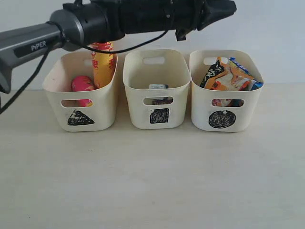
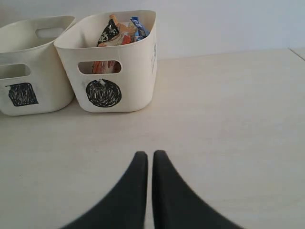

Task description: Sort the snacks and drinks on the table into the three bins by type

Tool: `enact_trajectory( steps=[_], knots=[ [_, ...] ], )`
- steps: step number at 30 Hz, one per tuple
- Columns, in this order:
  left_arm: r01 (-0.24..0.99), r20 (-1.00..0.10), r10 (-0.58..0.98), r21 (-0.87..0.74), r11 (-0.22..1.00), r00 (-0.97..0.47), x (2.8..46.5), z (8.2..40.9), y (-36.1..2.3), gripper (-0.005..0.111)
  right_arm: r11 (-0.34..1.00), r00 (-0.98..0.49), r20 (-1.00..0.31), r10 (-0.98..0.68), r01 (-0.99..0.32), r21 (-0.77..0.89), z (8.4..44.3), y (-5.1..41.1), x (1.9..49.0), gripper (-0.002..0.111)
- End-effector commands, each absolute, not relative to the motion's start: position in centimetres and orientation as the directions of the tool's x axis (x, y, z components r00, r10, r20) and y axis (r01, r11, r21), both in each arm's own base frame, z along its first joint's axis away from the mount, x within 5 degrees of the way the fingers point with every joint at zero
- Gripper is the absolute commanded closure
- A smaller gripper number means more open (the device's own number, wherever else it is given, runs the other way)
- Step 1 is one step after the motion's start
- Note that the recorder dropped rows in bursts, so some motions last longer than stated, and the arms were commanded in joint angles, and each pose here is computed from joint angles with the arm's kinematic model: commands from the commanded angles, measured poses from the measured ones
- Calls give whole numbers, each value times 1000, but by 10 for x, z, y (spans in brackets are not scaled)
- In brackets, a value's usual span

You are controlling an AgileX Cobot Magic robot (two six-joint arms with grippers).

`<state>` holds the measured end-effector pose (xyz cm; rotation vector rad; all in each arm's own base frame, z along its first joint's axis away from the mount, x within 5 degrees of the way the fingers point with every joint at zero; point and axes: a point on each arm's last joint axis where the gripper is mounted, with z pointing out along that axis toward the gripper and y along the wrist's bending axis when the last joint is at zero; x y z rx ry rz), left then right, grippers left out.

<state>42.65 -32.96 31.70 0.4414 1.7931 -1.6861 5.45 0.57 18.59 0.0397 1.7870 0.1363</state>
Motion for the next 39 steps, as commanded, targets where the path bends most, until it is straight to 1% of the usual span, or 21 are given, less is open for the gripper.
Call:
enact_trajectory(
  steps=[1,4,9,13,15,18,21,24,28,29,30,31,32,33,34,35,36,38,39],
  knots=[
    [667,-671,-155,-740,82,-725,412,349,-324,103,993,-202,-974,100,-46,112,187,5,55,108],
    [685,-685,-146,-726,61,-713,405,361,-321,103,993,-202,-974,100,-46,112,187,5,55,108],
    [681,-678,-125,-732,22,-724,395,375,-318,103,993,-202,-974,100,-46,112,187,5,55,108],
    [695,-693,-90,-719,19,-715,388,379,-316,103,993,-202,-974,100,-46,112,187,5,55,108],
    [674,-676,-70,-737,45,-734,385,373,-313,103,993,-202,-975,98,-47,110,187,5,55,108],
    [634,-644,-88,-764,116,-760,379,363,-306,103,993,-202,-975,98,-47,110,187,5,55,108],
    [628,-650,-123,-758,179,-750,367,360,-292,103,993,-202,-975,98,-47,110,187,5,55,108],
    [600,-644,-175,-760,249,-744,357,354,-269,103,993,-202,-975,98,-47,110,187,5,55,108],
    [535,-618,-296,-783,318,-728,351,348,-219,103,993,-202,-975,98,-47,110,187,5,55,108],
    [518,-632,-318,-768,376,-706,345,340,-189,103,993,-202,-975,98,-47,110,187,5,55,108],
    [505,-632,-336,-768,394,-698,342,340,-176,103,993,-202,-975,98,-47,110,187,5,55,108],
    [462,-625,-376,-770,441,-684,333,334,-145,103,993,-202,-975,98,-47,110,187,5,55,108],
    [443,-623,-395,-771,457,-676,329,333,-133,103,993,-202,-975,98,-47,110,187,5,55,108],
    [401,-620,-440,-771,495,-649,318,330,-104,103,993,-202,-975,98,-47,110,187,5,55,108],
    [378,-618,-462,-771,513,-636,313,328,-91,103,993,-202,-975,98,-47,110,187,5,55,108],
    [340,-622,-507,-768,543,-597,300,328,-66,103,993,-202,-975,98,-47,110,187,5,55,108],
    [330,-629,-524,-764,554,-575,293,330,-57,103,993,-202,-975,98,-47,110,187,5,55,108],
    [250,-633,-601,-761,599,-488,266,327,-18,103,993,-202,-975,98,-47,110,187,5,55,108],
    [234,-633,-614,-761,605,-471,261,326,-12,103,993,-202,-975,98,-47,110,187,5,55,108]
  ],
)
